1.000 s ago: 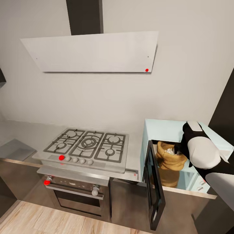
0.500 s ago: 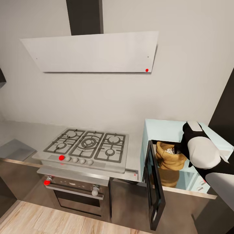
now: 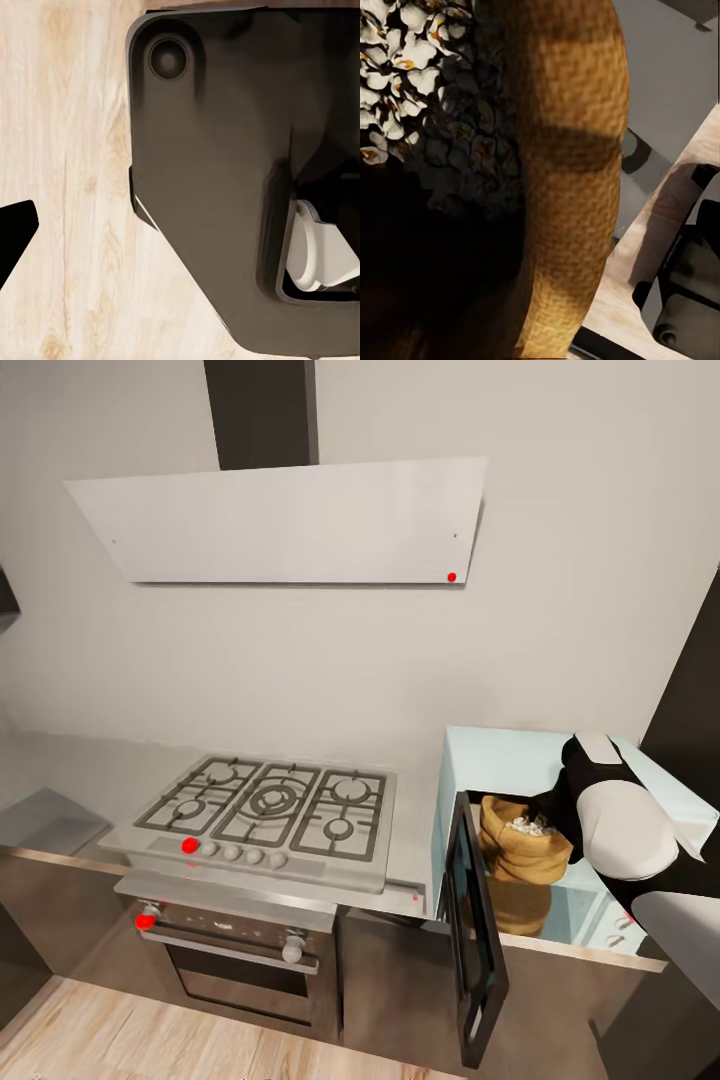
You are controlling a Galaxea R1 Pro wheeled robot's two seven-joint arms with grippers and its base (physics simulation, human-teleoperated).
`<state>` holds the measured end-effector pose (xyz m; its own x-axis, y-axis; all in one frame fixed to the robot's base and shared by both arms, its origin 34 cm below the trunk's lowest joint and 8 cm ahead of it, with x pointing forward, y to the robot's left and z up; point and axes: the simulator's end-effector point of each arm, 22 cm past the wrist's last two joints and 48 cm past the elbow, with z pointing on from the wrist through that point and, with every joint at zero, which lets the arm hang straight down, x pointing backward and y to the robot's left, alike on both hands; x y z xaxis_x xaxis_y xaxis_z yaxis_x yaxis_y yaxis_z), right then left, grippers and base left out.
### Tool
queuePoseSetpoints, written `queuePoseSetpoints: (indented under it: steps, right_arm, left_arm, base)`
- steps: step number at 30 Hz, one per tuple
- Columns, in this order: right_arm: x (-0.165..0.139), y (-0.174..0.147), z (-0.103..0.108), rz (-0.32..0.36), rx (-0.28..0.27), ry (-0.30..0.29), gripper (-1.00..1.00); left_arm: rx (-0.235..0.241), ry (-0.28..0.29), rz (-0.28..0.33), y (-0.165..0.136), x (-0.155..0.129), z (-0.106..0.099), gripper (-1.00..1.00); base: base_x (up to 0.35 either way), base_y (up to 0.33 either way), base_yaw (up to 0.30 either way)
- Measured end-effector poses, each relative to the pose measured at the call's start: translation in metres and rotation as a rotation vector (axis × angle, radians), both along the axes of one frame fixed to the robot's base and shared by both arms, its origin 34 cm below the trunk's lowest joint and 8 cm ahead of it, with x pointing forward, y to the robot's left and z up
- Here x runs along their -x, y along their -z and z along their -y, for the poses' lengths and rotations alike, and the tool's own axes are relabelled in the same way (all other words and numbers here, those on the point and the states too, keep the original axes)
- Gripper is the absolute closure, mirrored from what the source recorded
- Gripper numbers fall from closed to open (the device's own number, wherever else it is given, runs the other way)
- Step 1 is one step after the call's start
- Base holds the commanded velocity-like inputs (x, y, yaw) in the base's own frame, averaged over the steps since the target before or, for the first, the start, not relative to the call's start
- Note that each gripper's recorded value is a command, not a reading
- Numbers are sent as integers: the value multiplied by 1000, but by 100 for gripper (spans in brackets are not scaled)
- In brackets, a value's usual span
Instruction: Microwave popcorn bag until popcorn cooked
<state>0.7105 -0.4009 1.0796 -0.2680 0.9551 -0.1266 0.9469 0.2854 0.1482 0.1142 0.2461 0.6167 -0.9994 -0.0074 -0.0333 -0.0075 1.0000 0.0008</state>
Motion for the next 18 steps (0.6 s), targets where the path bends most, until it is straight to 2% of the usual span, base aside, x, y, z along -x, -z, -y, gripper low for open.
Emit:
queuePoseSetpoints:
  steps: [4, 18]
  right_arm:
    - [0, 0, 0, 0, 1, 0, -100]
    - [-2, -1, -1, 12, -4, -2, -100]
  left_arm:
    - [1, -1, 0, 0, 0, 1, -100]
    - [0, -1, 0, 0, 0, 0, -100]
  base:
    - [-113, 0, 0]
    - [-3, 0, 0]
